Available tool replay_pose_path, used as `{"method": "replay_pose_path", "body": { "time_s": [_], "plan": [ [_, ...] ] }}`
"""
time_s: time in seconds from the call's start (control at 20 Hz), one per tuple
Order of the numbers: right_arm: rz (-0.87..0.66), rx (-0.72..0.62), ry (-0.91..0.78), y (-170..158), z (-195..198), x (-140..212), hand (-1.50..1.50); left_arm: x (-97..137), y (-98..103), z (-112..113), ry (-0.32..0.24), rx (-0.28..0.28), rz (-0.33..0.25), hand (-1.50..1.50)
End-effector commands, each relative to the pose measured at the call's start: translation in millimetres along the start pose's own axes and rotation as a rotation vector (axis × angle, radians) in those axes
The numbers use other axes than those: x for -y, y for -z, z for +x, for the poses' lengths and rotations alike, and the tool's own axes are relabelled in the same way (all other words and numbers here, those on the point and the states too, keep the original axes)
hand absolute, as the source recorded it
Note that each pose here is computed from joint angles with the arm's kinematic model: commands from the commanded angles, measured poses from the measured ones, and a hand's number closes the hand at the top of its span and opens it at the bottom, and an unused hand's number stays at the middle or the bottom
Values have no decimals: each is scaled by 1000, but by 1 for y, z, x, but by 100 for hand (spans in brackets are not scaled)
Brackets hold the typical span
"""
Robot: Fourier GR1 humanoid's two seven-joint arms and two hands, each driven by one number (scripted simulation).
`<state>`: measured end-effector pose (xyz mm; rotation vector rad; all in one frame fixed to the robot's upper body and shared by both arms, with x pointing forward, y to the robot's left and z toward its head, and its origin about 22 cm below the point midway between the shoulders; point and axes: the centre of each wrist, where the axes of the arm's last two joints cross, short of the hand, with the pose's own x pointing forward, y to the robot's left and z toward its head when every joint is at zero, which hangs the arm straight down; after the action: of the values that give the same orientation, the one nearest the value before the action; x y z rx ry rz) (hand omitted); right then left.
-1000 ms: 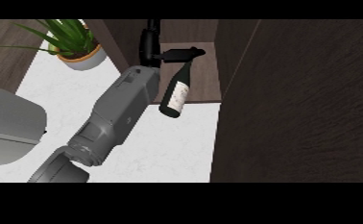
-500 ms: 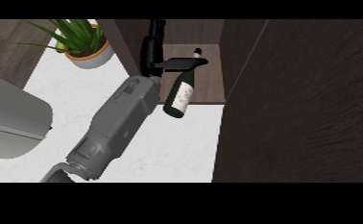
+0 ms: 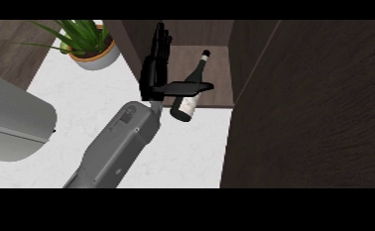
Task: Pick up the wine, place it into the cabinet and close the cabinet
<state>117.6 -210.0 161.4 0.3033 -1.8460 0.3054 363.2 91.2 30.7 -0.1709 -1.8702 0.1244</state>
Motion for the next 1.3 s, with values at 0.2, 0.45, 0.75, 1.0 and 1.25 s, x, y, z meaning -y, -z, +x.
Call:
{"method": "replay_pose_path", "body": {
  "time_s": [0.2, 0.45, 0.75, 1.0, 1.25],
  "plan": [
    [18, 76, 13, -19, 41, -2, -150, -17, -67, 21, -55, 2, -37, -150],
    [42, 86, 19, -29, 53, -11, -150, -4, -101, 23, -85, 12, -16, -150],
    [224, -19, -72, -25, 49, -12, 150, -18, -142, 42, -69, 33, -16, -150],
    [449, -78, 25, -25, 39, -26, 150, -52, -156, 57, -48, 37, 19, -150],
    [526, -45, 42, -21, 39, -38, 150, -81, -182, 74, -21, 32, -6, -150]
  ]
}}
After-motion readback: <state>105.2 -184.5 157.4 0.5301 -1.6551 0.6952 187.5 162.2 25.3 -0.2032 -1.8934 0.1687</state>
